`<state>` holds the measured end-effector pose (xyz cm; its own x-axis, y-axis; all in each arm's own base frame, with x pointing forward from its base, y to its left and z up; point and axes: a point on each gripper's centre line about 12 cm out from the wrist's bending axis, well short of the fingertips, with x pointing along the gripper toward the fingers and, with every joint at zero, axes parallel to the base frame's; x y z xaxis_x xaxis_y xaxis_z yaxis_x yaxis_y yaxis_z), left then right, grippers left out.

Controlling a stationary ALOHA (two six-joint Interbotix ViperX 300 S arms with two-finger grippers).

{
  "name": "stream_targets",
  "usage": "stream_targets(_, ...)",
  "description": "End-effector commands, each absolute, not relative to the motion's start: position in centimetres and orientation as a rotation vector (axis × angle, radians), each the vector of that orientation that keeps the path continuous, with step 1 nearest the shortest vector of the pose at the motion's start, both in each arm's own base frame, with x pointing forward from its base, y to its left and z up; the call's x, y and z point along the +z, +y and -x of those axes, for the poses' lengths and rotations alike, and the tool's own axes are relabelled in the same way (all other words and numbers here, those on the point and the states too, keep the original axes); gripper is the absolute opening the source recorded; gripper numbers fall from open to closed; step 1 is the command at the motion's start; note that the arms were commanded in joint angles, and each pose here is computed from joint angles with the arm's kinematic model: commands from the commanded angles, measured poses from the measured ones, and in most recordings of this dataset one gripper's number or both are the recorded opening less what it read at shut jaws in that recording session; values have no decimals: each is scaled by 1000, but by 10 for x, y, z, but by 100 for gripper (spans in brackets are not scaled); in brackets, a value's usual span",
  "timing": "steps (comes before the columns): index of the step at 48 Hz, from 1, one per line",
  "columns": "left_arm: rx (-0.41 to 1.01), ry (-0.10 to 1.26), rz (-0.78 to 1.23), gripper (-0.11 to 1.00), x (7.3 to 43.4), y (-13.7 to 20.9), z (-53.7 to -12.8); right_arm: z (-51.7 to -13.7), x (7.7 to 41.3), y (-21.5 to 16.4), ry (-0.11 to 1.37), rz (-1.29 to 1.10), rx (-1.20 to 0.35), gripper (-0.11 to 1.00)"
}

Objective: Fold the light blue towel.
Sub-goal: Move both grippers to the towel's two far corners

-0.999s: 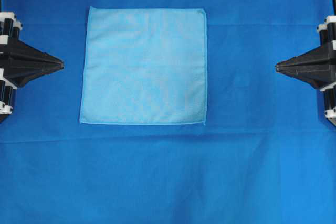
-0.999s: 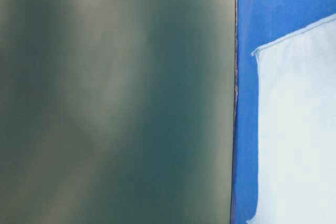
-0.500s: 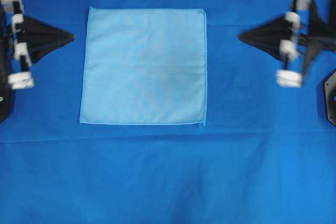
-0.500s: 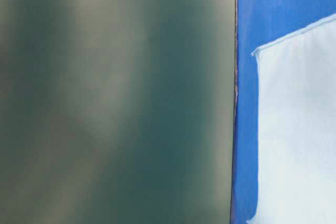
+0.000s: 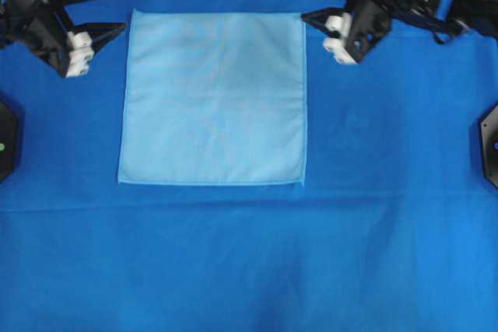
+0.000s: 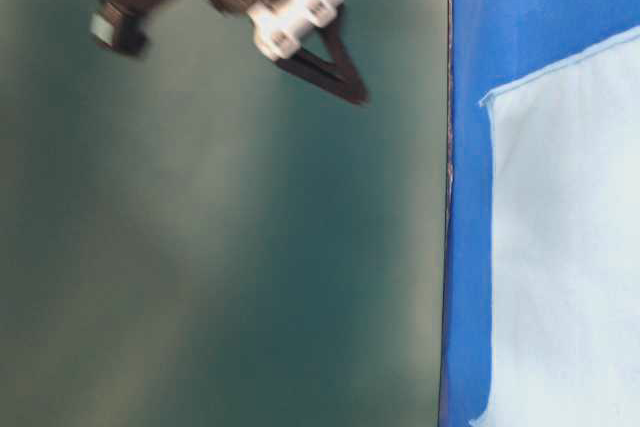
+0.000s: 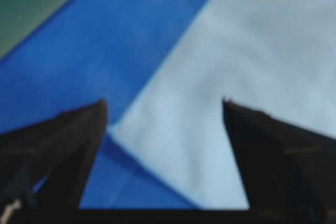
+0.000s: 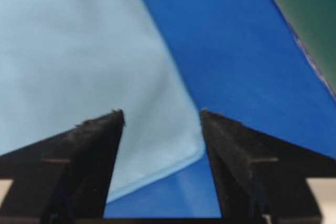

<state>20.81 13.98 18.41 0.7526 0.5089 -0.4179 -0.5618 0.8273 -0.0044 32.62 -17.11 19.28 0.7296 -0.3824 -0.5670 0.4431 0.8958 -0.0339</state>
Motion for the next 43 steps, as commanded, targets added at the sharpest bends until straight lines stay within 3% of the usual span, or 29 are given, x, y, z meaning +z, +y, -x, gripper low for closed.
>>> stream_targets(1, 625, 424, 145, 85, 174, 154, -212, -334, 190, -187, 604, -107, -479, 59)
stream_targets(6, 655, 449, 154, 84, 156, 166, -213, -337, 172, -199, 646, -124, -497, 55)
stream_targets(25, 706, 577, 160, 84, 106, 203, -223, -348, 115, -217, 753, -165, -508, 55)
stream_targets(36, 707, 631, 182, 84, 86, 211, -229, -348, 100, -226, 773, -182, -524, 55)
stream_targets(43, 702, 667, 196, 78, 77, 211, -228, -347, 97, -224, 784, -183, -521, 53)
